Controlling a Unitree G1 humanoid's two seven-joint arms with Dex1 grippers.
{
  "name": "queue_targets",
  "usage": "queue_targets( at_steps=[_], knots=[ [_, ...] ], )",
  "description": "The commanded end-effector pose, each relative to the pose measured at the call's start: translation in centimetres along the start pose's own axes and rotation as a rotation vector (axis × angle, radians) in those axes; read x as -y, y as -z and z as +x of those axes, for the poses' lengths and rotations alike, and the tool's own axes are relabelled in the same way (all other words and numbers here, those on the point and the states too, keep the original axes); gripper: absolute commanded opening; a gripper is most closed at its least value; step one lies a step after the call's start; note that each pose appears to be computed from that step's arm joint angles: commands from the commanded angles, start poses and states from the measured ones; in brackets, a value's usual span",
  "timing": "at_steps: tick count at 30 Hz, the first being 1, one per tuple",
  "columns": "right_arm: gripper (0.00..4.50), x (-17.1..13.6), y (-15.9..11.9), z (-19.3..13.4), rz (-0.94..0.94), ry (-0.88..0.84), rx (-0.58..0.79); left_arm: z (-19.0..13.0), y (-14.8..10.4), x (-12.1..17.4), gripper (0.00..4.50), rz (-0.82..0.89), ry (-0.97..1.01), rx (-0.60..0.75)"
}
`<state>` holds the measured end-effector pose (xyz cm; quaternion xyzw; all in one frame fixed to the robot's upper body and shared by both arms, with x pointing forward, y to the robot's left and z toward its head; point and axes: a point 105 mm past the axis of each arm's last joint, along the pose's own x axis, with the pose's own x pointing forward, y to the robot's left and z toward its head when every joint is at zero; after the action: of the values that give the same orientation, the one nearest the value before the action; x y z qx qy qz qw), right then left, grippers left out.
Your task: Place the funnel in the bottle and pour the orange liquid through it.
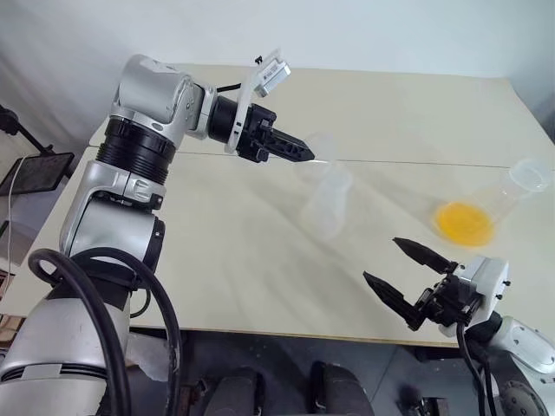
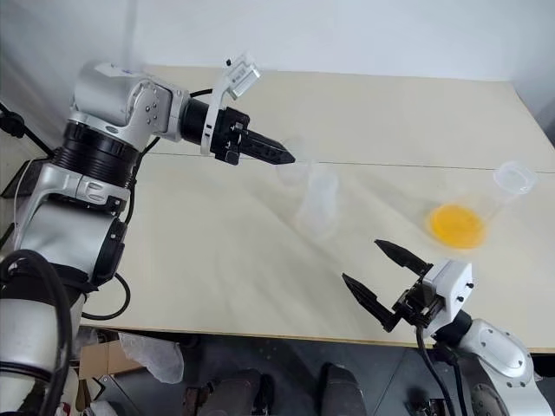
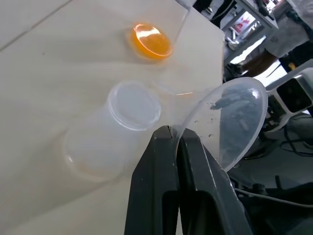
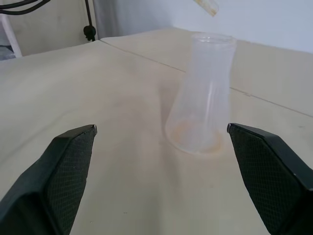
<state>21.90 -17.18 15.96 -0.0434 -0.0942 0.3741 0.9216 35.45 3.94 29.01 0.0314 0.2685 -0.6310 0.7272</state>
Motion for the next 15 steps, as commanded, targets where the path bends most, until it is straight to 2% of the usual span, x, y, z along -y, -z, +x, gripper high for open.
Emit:
queue_targets(
  at_steps=[1, 13, 15],
  knots=[
    [4.50, -0.2, -0.8, 0.1, -0.029, 0.000, 0.038, -0.2, -0.9, 0.8, 0.02, 0.045, 0.005, -0.018],
    [4.50, -0.3, -0.9, 0.5, -0.031, 0.008, 0.050, 1.9, -0.8, -0.2, 0.02, 0.045, -0.002, -0.073],
    [4.50, -0.3, -0.9, 0.5, -0.032, 0.010, 0.052, 2.0, -0.8, -0.4, 0.47, 0.056, -0.011, -0.087]
  ],
)
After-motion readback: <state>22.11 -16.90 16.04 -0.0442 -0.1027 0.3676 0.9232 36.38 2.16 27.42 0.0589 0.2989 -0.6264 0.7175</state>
